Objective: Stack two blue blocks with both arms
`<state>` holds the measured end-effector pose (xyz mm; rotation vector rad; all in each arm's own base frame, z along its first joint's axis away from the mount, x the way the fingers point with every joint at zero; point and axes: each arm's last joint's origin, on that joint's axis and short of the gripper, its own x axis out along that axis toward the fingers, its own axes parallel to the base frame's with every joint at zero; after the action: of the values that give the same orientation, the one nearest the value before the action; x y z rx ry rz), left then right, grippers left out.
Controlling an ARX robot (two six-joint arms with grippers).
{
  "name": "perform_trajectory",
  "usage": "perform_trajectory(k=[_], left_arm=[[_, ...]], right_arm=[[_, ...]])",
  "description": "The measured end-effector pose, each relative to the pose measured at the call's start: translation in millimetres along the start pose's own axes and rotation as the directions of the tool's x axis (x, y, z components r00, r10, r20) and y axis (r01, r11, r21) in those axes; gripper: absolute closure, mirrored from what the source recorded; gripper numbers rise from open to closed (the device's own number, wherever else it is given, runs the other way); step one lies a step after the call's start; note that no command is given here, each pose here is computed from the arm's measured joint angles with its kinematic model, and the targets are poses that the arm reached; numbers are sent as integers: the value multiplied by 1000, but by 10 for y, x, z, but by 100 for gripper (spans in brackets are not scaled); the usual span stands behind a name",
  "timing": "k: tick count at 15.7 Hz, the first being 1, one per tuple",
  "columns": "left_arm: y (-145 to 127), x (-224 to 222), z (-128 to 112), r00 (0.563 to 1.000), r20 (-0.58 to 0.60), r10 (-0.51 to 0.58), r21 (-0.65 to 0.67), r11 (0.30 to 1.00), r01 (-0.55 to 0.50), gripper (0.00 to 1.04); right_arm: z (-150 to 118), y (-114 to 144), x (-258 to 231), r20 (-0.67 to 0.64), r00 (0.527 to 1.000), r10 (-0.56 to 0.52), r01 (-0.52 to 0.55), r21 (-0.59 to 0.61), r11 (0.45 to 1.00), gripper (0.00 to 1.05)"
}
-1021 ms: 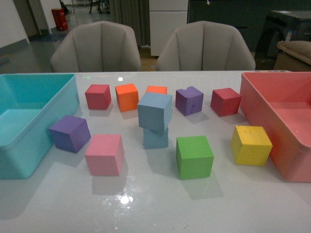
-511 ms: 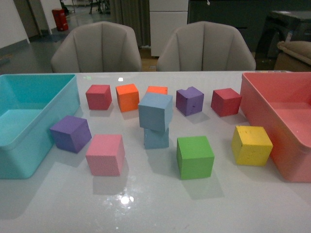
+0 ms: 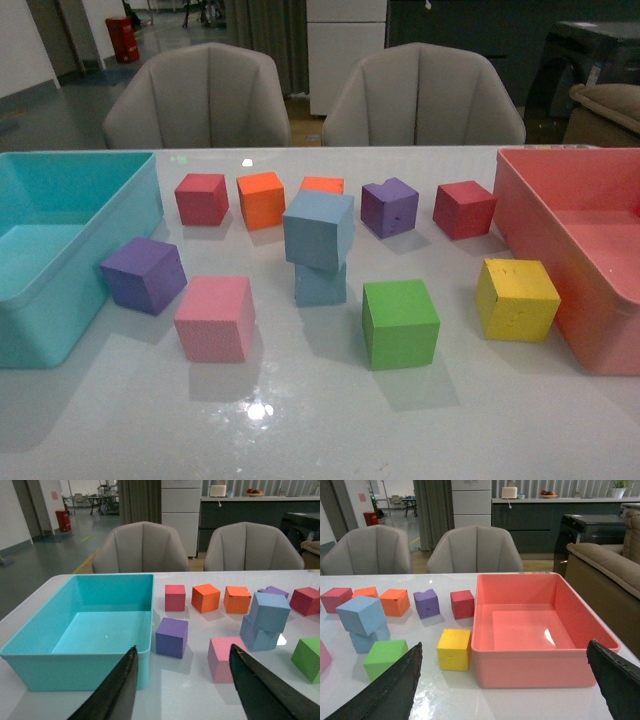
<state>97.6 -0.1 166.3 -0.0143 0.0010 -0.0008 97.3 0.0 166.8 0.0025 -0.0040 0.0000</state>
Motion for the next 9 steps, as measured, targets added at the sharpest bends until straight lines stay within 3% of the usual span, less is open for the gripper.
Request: perform_trajectory(k=[3,4,9], left_arm=[[0,0,0,1000,0,0,0,1000,0,11],[0,0,0,1000,0,0,1,1000,0,5],[0,0,-1,1000,0,0,1,1000,0,7]], right_arm=[[0,0,0,0,1000,0,0,0,1000,6],[0,0,0,0,1000,0,0,0,1000,6],[0,0,0,0,1000,0,0,0,1000,6]])
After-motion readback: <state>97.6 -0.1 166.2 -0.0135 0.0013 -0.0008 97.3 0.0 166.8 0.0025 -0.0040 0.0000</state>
